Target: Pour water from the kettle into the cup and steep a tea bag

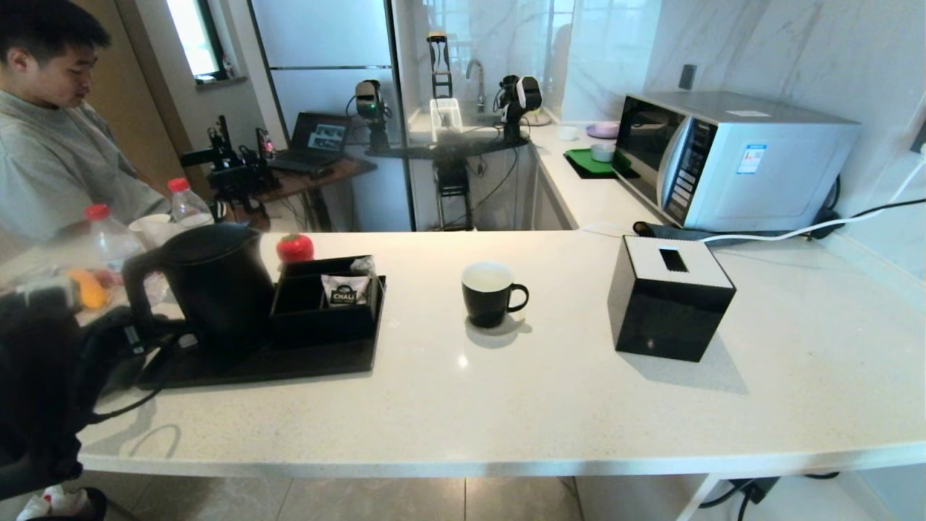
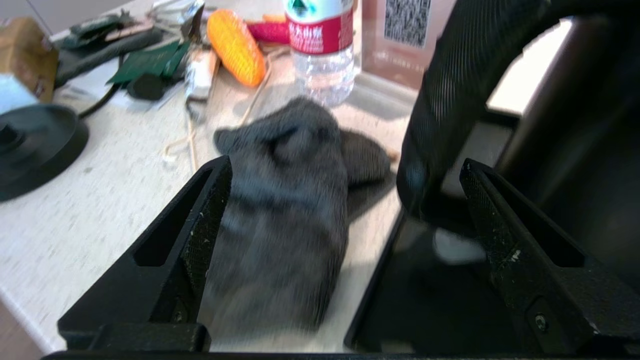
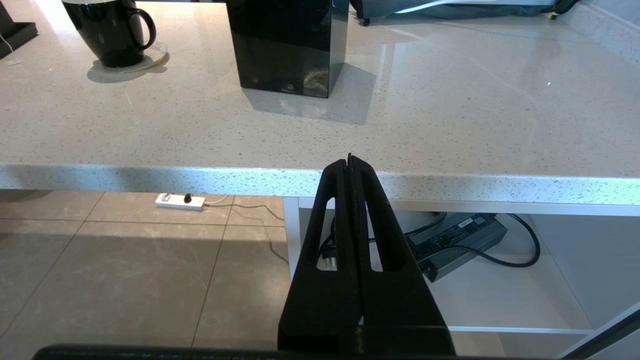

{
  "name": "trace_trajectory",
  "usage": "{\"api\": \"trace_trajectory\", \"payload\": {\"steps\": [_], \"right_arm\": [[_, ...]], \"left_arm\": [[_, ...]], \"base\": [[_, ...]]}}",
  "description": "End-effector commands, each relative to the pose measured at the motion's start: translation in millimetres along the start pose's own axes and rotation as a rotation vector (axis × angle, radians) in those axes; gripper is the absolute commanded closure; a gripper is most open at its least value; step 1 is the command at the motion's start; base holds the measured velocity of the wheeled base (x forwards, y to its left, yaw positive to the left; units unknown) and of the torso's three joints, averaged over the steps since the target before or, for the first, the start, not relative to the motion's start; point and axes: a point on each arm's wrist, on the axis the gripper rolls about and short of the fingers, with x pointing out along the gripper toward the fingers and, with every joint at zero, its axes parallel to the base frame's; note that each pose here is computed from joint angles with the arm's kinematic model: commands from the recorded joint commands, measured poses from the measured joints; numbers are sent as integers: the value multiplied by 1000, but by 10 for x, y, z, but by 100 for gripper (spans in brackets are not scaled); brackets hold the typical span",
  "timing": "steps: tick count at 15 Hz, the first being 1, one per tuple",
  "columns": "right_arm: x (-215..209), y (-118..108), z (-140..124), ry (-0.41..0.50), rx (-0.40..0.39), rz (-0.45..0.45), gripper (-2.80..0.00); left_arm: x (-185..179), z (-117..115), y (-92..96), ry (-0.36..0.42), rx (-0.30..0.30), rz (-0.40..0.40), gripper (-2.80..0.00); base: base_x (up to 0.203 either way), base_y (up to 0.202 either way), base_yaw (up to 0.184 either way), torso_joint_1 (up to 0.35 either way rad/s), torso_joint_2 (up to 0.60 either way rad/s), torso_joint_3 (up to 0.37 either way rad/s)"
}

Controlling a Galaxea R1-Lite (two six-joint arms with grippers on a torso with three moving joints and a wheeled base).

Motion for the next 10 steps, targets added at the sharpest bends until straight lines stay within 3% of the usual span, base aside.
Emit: {"api": "trace_trajectory", "payload": {"steps": [1, 10], "right_arm": [[1, 0, 0, 1, 0, 1, 0], [1, 0, 0, 1, 0, 1, 0]], "left_arm": [[111, 14, -35, -56, -8, -4, -280], [229, 50, -159, -95, -15, -32, -280]], "base": [[0, 0, 0, 0, 0, 0], [0, 0, 0, 0, 0, 0]]}}
